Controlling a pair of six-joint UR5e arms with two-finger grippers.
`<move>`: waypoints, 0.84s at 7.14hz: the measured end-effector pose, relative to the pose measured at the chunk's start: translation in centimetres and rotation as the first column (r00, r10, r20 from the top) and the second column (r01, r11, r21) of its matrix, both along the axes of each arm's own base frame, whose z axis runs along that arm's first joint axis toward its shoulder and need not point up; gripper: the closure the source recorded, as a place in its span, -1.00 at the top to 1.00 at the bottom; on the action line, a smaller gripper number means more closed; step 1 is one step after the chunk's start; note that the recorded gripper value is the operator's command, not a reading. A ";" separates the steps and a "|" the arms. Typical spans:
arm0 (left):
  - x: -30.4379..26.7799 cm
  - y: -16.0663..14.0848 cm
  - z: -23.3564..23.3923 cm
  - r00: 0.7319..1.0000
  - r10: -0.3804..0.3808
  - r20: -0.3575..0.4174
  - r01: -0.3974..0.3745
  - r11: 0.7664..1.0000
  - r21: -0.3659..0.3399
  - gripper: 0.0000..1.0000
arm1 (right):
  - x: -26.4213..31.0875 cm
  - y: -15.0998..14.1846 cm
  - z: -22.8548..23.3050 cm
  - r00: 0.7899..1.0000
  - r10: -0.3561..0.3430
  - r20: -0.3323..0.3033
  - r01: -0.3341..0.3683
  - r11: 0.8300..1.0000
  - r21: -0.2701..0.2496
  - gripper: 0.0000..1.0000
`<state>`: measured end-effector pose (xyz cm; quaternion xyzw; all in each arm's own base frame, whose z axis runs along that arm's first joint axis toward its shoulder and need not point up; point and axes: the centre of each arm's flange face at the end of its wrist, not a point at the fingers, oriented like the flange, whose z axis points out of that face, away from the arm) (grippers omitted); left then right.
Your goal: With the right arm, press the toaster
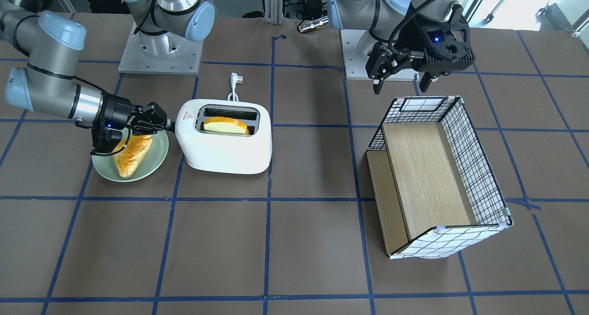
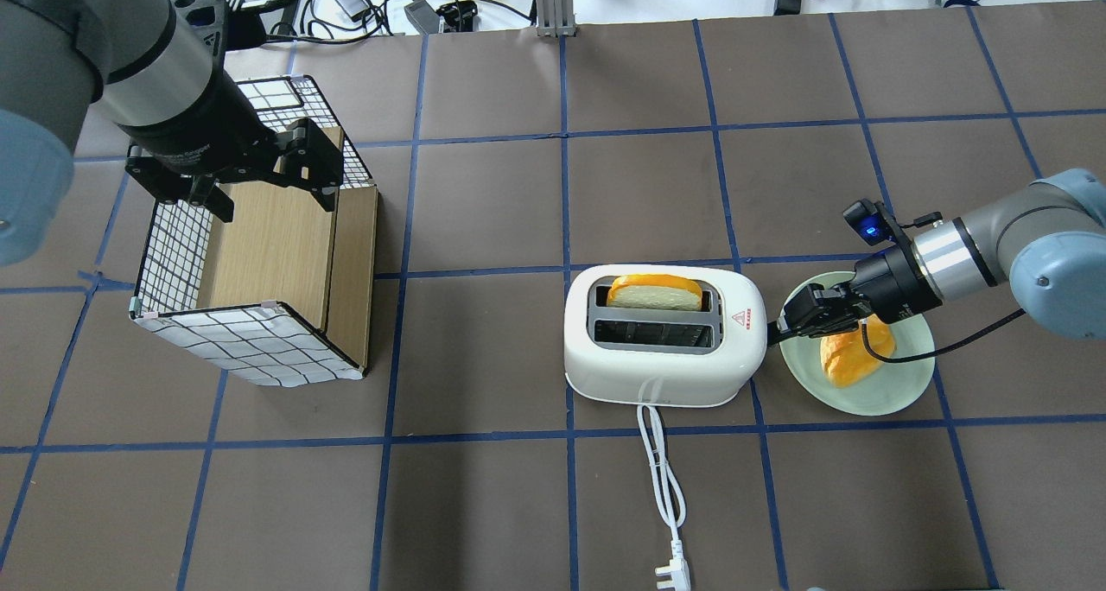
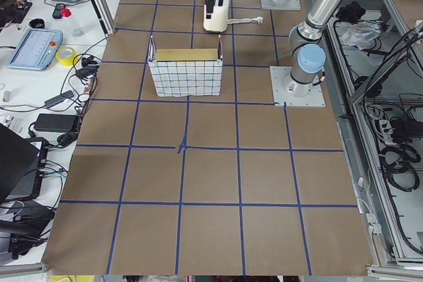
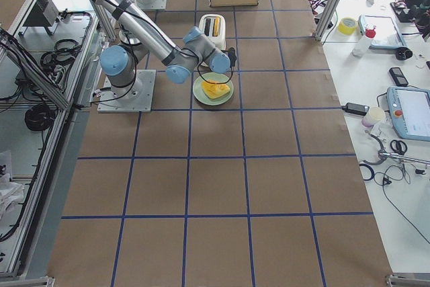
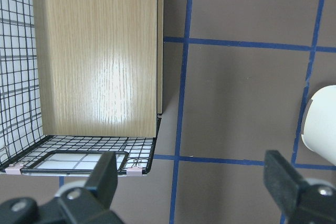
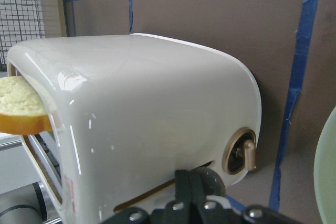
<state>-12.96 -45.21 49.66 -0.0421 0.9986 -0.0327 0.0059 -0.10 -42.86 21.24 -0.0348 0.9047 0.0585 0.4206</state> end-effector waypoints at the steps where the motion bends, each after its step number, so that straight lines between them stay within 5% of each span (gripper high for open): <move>1: 0.0 0.0 0.0 1.000 0.000 0.000 0.000 1.000 0.000 1.00 | -0.1 -0.1 0.7 0.999 -0.031 -0.019 0.032 0.999 0.025 -1.00; 4: 0.0 0.0 0.0 1.000 0.000 0.000 0.000 1.000 0.000 1.00 | -1.1 -1.5 6.4 0.987 -0.082 -0.135 0.088 0.996 0.032 -1.00; 6: 0.0 0.0 0.0 1.000 0.000 0.000 0.000 1.000 0.000 1.00 | -1.0 -3.3 13.5 0.959 -0.062 -0.275 0.078 0.996 0.046 -1.00</move>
